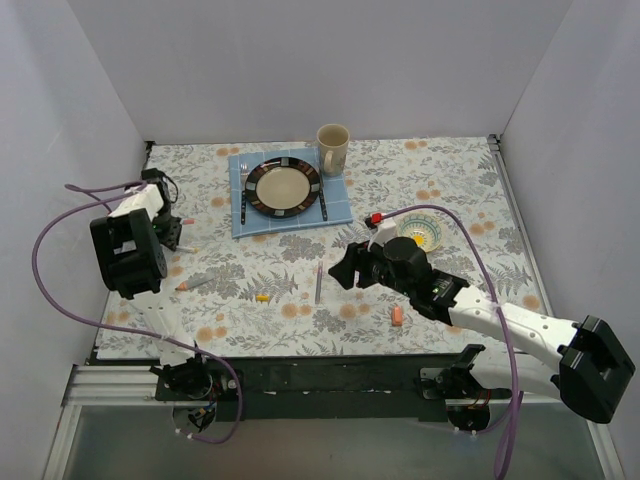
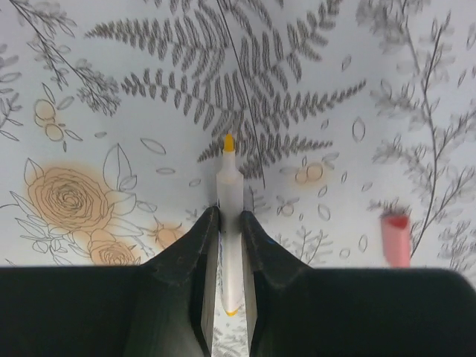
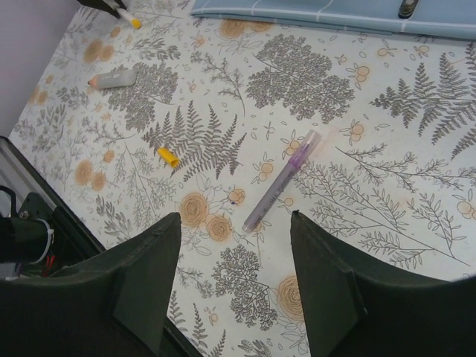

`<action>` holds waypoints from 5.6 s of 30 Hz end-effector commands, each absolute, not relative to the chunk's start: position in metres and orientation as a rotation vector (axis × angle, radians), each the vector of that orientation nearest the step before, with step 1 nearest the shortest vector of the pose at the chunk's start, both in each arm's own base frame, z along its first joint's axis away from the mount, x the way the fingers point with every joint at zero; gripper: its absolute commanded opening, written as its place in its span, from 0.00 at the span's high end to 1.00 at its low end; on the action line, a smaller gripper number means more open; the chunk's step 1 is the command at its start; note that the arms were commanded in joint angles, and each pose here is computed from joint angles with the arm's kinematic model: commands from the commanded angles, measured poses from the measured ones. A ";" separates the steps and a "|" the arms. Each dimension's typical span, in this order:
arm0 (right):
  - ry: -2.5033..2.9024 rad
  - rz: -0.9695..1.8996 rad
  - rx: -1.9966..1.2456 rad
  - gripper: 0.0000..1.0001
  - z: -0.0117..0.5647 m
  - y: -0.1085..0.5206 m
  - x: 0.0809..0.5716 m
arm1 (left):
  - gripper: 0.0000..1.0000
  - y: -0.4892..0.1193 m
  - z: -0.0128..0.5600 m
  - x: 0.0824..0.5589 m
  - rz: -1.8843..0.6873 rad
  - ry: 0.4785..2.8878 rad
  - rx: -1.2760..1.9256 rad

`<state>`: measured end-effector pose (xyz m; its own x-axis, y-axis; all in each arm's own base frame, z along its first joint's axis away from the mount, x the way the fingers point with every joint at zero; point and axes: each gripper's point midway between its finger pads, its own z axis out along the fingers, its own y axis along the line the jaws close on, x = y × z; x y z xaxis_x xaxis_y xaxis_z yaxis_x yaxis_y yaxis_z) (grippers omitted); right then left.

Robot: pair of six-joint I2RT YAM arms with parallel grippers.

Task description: Insert the pens into the pen caps

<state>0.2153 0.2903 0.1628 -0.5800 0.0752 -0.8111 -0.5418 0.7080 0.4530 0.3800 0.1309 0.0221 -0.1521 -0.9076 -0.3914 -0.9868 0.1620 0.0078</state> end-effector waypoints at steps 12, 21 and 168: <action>1.838 1.142 -0.562 0.19 0.241 0.360 0.228 | 1.00 -0.100 0.149 0.394 -0.572 2.339 -0.653; 1.855 1.271 -0.527 0.26 0.232 0.390 0.238 | 1.00 -0.182 0.221 0.343 -1.035 2.145 -0.340; 1.738 1.055 -0.350 0.99 0.234 0.262 0.203 | 0.53 -0.154 0.130 0.268 -0.314 2.109 1.446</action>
